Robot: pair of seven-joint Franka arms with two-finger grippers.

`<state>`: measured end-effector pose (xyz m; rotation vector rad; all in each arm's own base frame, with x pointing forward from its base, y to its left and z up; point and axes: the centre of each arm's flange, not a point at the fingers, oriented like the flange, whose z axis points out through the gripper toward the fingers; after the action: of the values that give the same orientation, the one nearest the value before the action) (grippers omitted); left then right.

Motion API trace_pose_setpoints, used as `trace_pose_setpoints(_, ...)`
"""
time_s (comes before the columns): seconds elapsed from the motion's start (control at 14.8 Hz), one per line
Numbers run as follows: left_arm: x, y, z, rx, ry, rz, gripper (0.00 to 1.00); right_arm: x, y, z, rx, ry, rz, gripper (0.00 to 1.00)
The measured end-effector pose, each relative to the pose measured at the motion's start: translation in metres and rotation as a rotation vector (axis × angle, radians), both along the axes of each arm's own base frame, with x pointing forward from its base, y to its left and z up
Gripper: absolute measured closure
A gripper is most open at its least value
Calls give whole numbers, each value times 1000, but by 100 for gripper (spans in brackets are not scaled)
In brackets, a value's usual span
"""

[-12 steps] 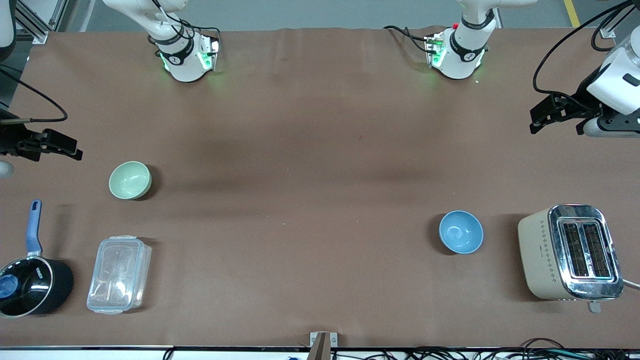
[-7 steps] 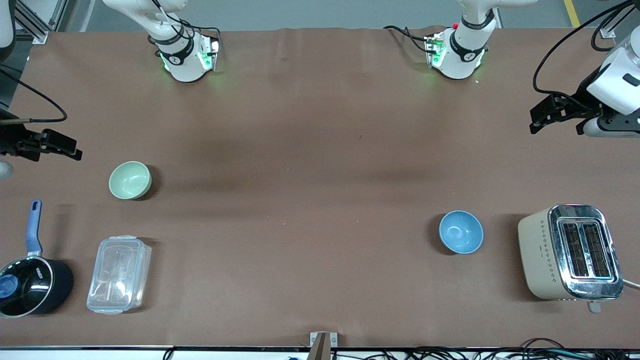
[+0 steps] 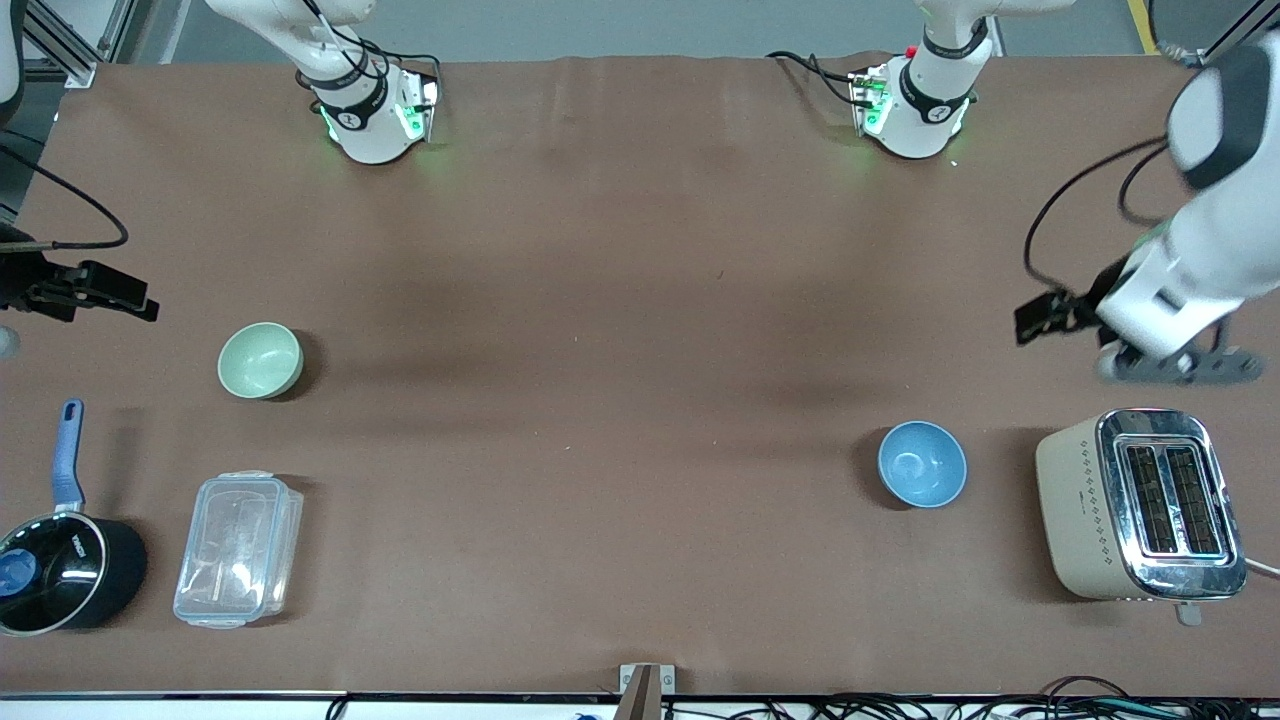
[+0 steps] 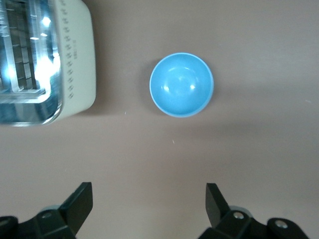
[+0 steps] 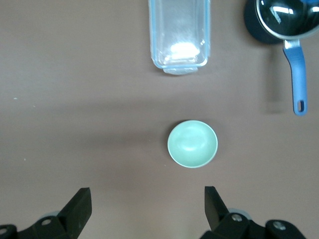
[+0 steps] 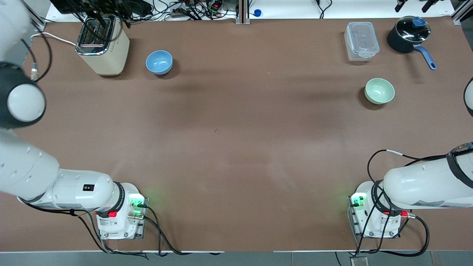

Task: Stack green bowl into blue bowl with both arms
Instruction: 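Reach the left gripper down to the blue bowl beside the toaster, then grasp the blue bowl rim with the left gripper while the right gripper reaches green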

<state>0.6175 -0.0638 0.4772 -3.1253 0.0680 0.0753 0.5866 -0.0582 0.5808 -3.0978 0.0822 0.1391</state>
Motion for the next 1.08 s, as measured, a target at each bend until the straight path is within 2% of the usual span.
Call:
trace_pose_setpoints(0.27,36,6,-120,5,-14,4,0,-9,-63,-33,13,61,-77,0)
trace_pose_setpoints(0.47,48,4,-189,-3,-16,2,0,-10,-108,-68,37,113,-86,0)
trace_pose_setpoints(0.61,50,2,-215,-6,-10,-1,3,-11,-141,-104,69,160,-91,0)
trace_pose_setpoints(0.68,51,2,-222,-7,-16,-2,7,-11,-155,-125,100,177,-91,0)
trace_pose_setpoints(0.74,52,2,-229,-8,-23,-1,7,-11,-169,-146,142,189,-89,0)
trace_pose_setpoints(0.88,53,3,-242,-8,-23,0,11,-10,-195,-200,254,195,-72,0)
trace_pose_setpoints(1.02,52,4,-251,-8,-17,0,26,-12,-219,-261,351,185,-52,0)
trace_pose_setpoints(1.08,52,4,-256,-8,-11,0,26,-12,-225,-289,385,187,-42,0)
